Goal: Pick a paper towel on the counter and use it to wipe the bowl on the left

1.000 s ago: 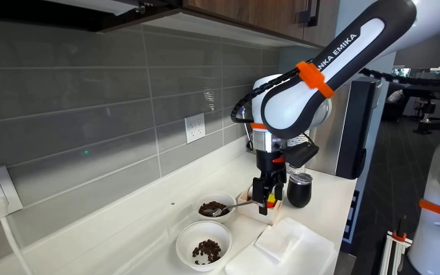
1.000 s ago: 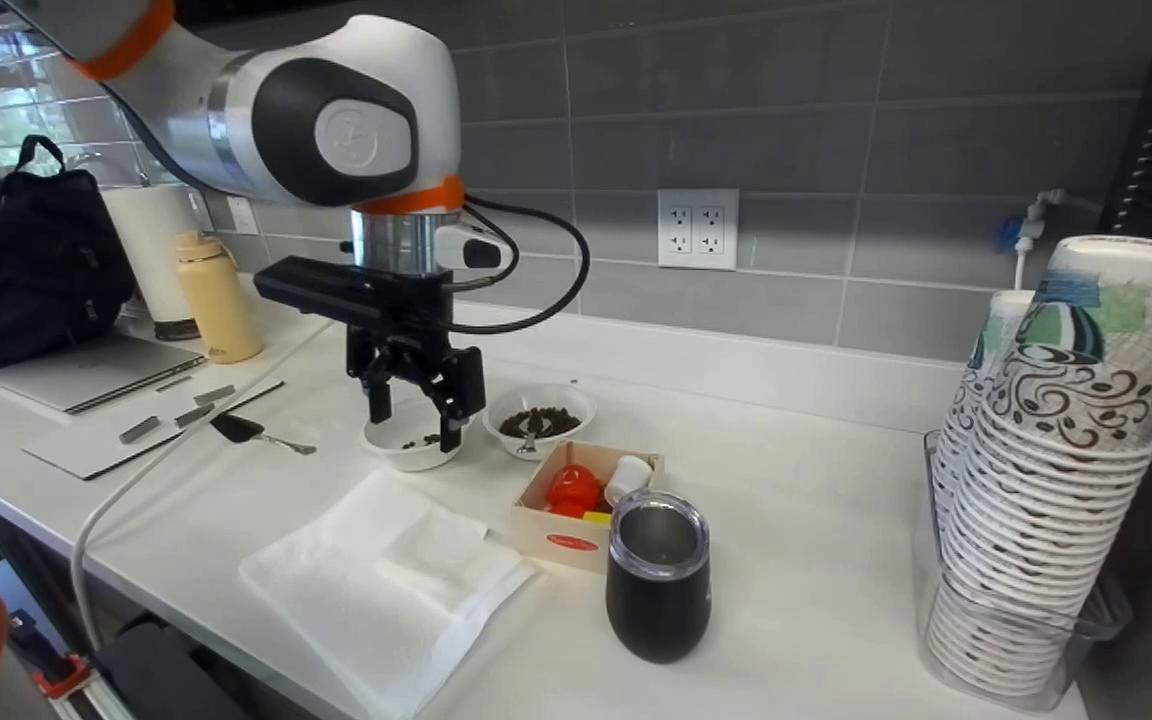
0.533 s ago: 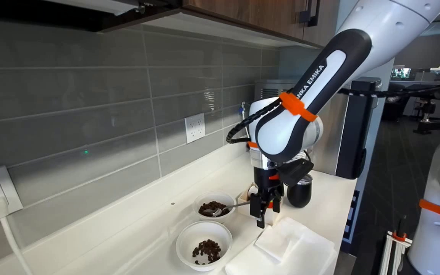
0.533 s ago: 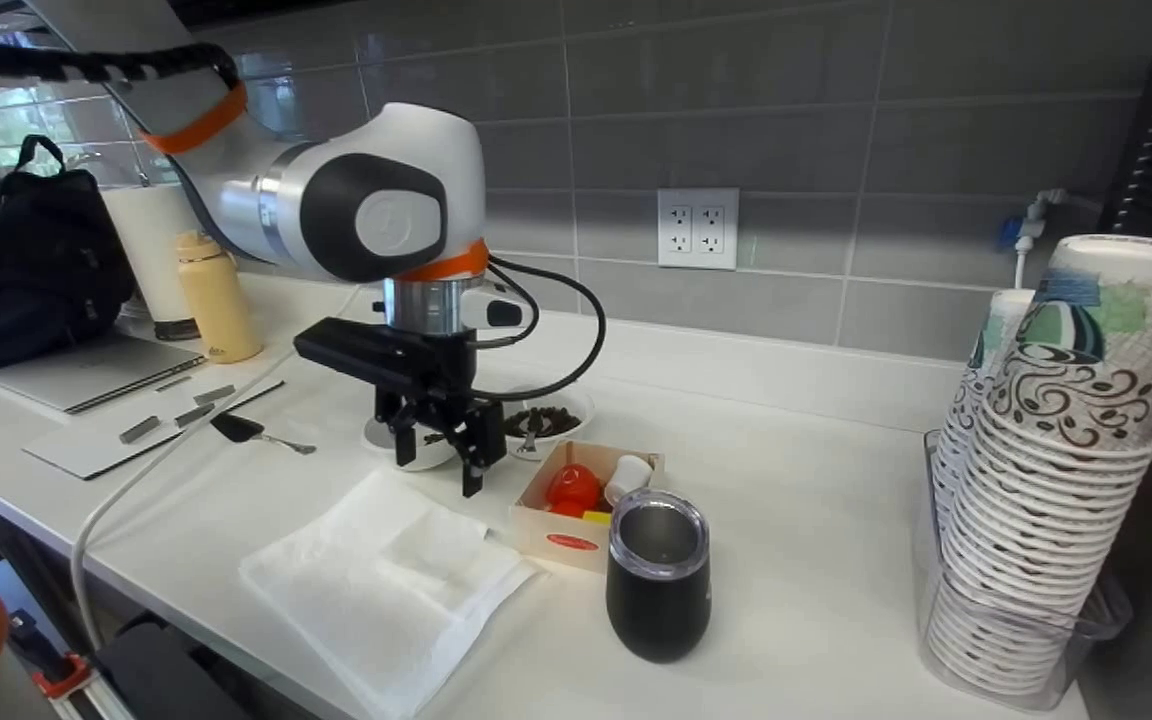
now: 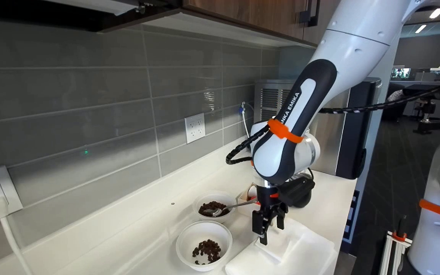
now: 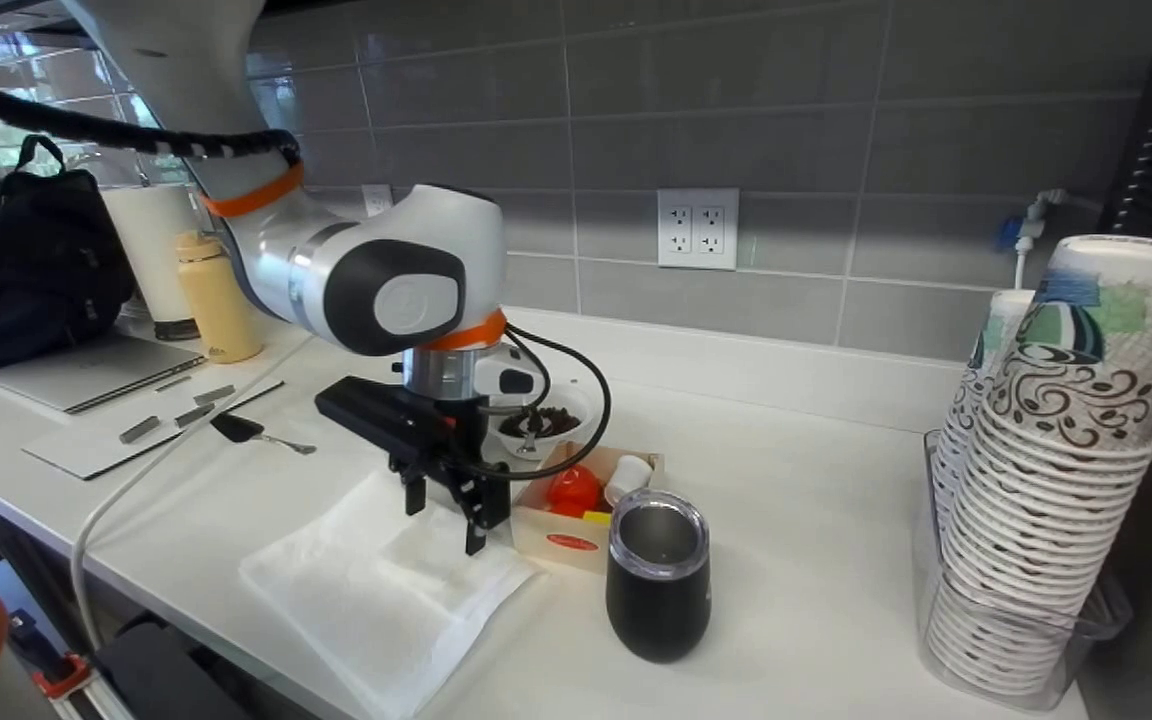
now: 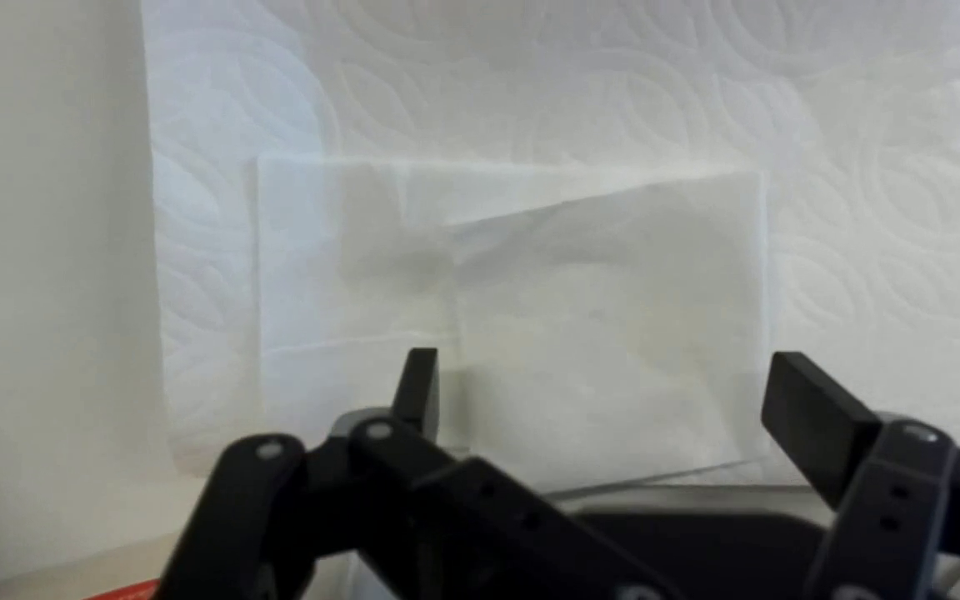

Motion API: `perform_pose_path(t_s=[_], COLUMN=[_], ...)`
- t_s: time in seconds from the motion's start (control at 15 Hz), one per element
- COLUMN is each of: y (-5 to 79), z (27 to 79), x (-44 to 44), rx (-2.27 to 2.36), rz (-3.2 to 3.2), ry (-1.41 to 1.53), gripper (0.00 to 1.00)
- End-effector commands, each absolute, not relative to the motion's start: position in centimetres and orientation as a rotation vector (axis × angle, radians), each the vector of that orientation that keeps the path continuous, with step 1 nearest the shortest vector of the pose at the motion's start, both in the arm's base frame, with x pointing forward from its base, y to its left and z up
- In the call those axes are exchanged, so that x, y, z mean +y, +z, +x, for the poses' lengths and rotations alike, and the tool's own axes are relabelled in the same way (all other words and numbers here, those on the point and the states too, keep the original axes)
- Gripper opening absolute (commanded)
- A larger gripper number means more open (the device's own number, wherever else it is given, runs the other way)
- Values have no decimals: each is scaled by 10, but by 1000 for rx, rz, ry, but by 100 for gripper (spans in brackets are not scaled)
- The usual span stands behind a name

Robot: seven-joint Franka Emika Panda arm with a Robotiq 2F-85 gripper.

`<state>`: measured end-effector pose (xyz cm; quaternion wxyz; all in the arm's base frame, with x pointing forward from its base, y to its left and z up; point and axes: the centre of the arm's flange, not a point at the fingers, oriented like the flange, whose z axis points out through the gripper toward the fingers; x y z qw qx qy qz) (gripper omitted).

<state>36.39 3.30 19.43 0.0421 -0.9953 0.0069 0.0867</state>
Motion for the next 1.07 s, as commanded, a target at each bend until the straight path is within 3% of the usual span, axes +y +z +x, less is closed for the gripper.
perform_pose_path(t_s=[0.0,0.07,0.27,0.73,1.0], y=[172,170,168,188,204], z=[329,328,327,331,331], x=[30,31,30,31,40], rx=[53,56,68,51,-16], rz=[-3022,-3021,-3023,-3059,-3128], ry=[257,256,246,226,268], gripper=[75,75,49,1,3])
